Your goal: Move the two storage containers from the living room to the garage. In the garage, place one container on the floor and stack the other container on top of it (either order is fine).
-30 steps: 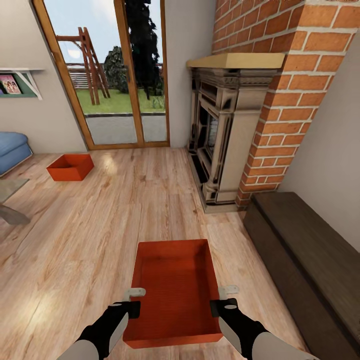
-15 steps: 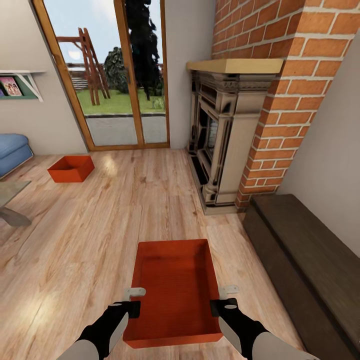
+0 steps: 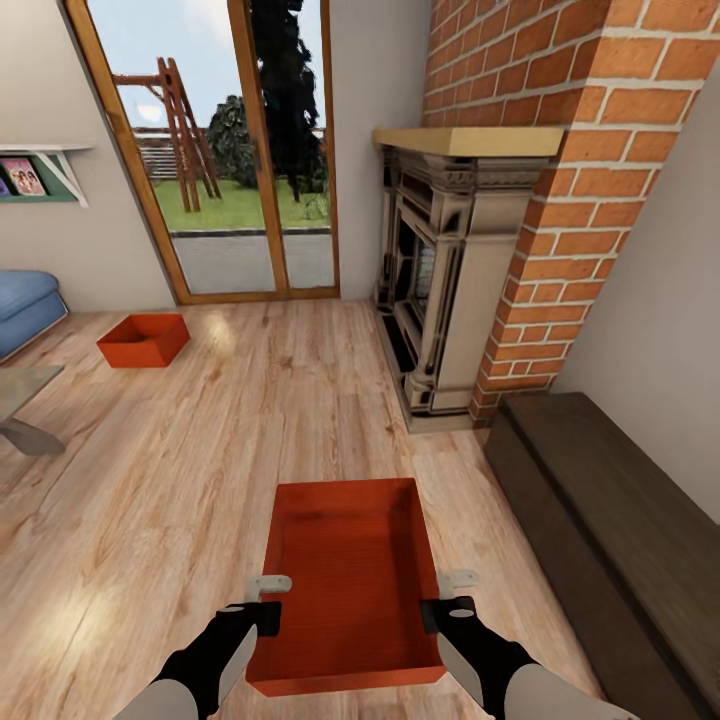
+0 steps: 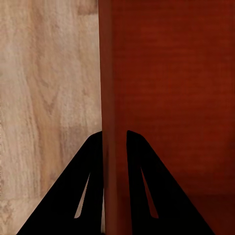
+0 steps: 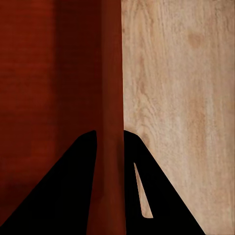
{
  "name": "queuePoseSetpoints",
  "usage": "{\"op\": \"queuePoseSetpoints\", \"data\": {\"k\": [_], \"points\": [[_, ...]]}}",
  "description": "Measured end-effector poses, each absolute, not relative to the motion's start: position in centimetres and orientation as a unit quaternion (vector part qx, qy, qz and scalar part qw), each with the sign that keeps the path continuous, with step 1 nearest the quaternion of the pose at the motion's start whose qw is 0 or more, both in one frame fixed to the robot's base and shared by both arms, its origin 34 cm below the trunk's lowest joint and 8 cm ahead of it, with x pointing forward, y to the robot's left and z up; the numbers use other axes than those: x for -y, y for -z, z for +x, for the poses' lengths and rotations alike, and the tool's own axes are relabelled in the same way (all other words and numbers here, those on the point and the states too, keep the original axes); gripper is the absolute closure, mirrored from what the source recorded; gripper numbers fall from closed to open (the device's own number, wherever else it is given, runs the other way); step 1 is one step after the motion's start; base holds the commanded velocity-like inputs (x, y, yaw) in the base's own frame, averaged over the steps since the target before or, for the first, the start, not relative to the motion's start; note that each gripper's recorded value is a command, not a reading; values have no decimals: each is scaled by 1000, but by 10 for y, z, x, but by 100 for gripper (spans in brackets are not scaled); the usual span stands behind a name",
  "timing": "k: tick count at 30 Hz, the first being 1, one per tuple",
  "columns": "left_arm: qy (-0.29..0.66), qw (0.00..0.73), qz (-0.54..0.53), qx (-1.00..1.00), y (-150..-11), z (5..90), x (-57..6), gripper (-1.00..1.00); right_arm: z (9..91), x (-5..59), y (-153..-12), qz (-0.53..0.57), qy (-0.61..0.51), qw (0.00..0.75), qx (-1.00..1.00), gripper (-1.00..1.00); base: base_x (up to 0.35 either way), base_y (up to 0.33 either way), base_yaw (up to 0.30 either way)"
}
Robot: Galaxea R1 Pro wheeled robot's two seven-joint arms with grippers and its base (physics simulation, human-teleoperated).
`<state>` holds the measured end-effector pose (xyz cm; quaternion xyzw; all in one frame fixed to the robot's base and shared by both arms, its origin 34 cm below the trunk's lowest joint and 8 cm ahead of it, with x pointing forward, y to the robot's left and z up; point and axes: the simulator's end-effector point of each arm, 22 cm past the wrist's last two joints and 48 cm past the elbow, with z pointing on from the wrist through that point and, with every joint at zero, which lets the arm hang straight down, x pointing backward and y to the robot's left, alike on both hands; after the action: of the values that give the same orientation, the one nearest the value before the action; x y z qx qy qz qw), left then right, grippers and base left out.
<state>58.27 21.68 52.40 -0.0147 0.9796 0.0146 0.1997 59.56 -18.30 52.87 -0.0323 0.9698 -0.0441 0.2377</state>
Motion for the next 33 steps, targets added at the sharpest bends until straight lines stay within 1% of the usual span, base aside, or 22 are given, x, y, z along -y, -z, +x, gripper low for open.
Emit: {"op": "queuePoseSetpoints", "data": {"k": [33], "points": [[-15, 199, -15, -980, -574, 581, -217, 100, 594, 183, -579, -33, 44, 237, -970, 100, 0, 0, 0]]}}
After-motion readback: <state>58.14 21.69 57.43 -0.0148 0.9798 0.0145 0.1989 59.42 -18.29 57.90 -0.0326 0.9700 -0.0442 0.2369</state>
